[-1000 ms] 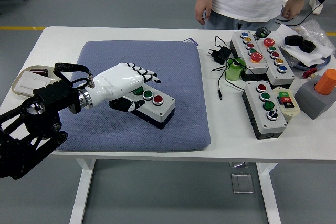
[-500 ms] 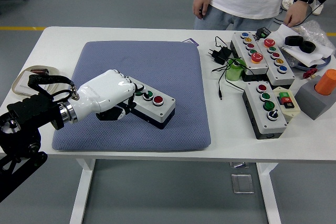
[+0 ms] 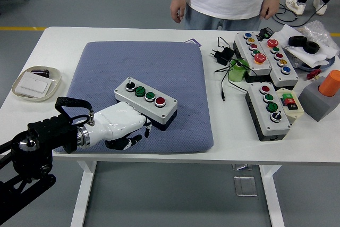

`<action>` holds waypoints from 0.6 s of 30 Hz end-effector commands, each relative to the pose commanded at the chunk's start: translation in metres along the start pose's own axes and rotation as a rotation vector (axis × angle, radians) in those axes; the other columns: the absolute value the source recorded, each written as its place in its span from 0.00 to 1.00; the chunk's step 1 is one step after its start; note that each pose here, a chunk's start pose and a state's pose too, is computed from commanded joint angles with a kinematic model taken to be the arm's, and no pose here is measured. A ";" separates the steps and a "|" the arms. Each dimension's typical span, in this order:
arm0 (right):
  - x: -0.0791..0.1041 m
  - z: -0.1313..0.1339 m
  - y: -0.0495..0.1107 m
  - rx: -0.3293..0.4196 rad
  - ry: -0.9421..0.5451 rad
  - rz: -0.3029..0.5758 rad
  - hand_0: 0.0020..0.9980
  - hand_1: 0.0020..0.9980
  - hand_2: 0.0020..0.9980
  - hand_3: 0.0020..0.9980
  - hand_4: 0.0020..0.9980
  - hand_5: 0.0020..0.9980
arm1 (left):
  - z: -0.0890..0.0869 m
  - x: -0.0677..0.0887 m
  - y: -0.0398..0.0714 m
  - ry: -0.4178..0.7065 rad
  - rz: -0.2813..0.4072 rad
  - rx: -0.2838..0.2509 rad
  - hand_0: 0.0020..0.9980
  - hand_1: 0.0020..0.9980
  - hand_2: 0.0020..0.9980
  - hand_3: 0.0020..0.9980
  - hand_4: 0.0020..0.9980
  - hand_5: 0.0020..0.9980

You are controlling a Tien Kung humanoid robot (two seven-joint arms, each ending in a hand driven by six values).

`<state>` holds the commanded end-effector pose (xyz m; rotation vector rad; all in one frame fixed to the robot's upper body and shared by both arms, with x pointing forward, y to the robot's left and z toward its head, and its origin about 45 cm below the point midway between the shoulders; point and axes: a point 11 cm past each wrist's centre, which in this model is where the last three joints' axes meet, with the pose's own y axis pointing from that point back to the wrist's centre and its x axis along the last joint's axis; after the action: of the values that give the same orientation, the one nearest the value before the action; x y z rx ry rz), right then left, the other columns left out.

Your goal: Pick up the button,place it on the desk,press the button,press the button

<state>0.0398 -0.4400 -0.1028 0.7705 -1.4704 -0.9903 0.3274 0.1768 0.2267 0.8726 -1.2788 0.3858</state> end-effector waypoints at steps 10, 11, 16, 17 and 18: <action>0.001 -0.004 0.001 0.009 -0.001 0.000 0.63 0.48 0.54 0.58 0.28 0.02 | -0.012 -0.002 -0.025 0.036 -0.025 0.071 0.17 0.08 0.11 0.76 0.42 0.00; 0.001 -0.004 0.000 0.009 -0.001 0.000 0.63 0.48 0.54 0.58 0.28 0.02 | -0.013 -0.002 -0.026 0.040 -0.027 0.074 0.17 0.08 0.11 0.76 0.42 0.00; 0.002 -0.004 0.000 0.009 0.004 0.001 0.63 0.48 0.54 0.58 0.28 0.02 | -0.013 -0.003 -0.031 0.060 -0.032 0.078 0.17 0.07 0.11 0.80 0.41 0.00; 0.002 -0.004 0.000 0.009 0.004 0.001 0.63 0.48 0.54 0.58 0.28 0.02 | -0.013 -0.003 -0.032 0.063 -0.032 0.078 0.17 0.07 0.11 0.80 0.41 0.00; 0.002 -0.003 0.000 0.008 0.004 0.001 0.63 0.48 0.54 0.58 0.28 0.02 | -0.013 -0.002 -0.033 0.074 -0.028 0.076 0.16 0.07 0.11 0.82 0.39 0.00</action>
<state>0.0429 -0.4420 -0.1017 0.7772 -1.4719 -0.9819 0.3586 0.1656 0.2127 0.9315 -1.1887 0.4429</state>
